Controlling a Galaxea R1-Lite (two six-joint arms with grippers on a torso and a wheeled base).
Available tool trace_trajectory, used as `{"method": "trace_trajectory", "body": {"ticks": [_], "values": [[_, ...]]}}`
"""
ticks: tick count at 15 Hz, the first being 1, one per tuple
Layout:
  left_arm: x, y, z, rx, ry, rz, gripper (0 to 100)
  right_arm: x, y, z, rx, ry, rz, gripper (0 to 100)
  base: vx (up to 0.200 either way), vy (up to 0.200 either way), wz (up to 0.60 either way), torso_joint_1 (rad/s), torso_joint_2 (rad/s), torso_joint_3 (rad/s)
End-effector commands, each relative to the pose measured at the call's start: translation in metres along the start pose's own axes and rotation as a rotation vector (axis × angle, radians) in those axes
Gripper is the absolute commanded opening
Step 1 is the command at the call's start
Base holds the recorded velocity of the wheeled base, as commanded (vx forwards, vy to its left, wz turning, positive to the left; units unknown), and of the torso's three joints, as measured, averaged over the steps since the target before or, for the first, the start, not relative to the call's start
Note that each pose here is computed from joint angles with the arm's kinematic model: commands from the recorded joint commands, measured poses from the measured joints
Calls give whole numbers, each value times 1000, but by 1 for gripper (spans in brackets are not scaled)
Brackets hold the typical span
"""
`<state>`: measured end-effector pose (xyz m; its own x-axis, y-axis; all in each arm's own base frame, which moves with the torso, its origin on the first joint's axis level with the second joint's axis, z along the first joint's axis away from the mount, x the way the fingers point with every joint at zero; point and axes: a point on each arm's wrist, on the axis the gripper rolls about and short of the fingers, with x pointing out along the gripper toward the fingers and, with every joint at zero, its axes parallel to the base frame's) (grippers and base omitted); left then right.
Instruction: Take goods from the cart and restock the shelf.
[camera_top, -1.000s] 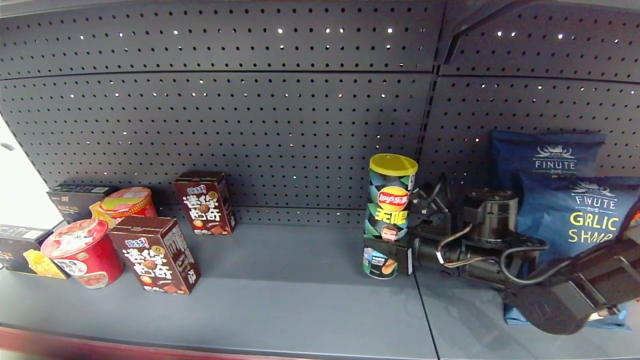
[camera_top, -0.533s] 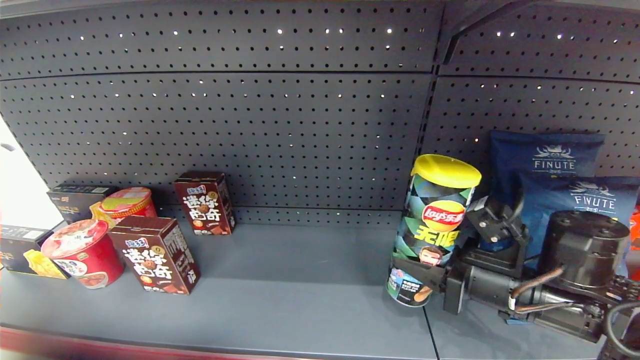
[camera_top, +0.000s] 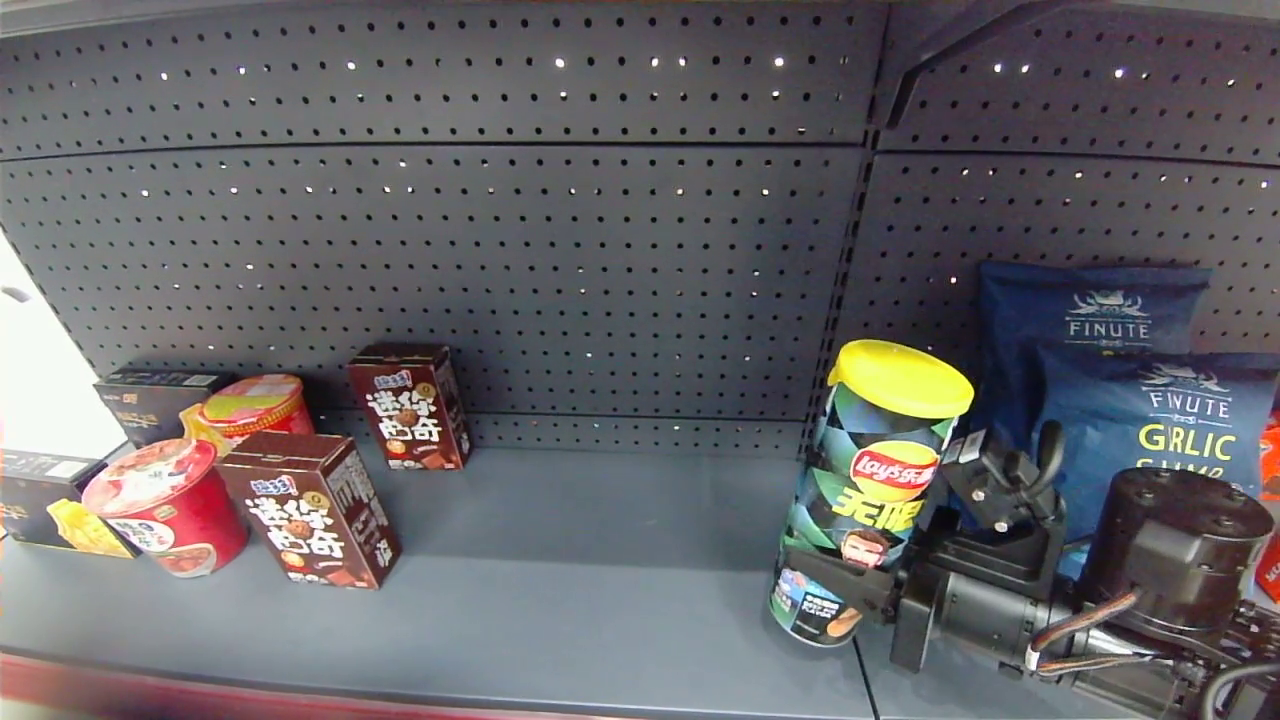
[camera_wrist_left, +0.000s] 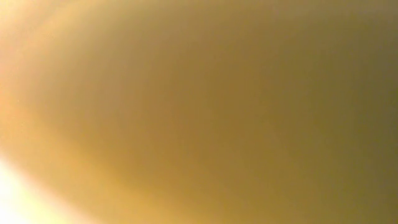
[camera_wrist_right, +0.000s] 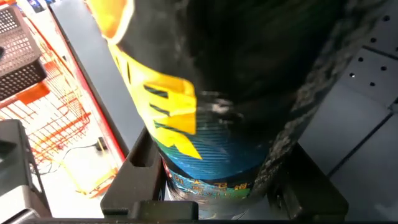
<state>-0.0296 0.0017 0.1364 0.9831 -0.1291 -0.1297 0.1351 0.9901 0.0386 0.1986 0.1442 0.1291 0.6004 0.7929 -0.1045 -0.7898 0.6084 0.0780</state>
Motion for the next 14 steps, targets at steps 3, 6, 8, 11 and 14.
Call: {"method": "trace_trajectory", "body": {"ticks": [3,6,8,11,14], "values": [[1,0,-1,0,8,3,0,21,-8,-23,11,50,2,0,0,0,0,0,0,0],[2,0,-3,-2,14,2,0,28,-9,-30,9,46,11,0,0,0,0,0,0,0],[2,0,-4,-2,16,2,0,30,-7,-32,9,46,19,0,0,0,0,0,0,0],[4,0,-10,-3,36,1,0,29,-3,-35,10,62,29,0,0,0,0,0,0,0],[4,0,-10,-3,37,0,0,30,-1,-38,9,73,39,0,0,0,0,0,0,0]]}}
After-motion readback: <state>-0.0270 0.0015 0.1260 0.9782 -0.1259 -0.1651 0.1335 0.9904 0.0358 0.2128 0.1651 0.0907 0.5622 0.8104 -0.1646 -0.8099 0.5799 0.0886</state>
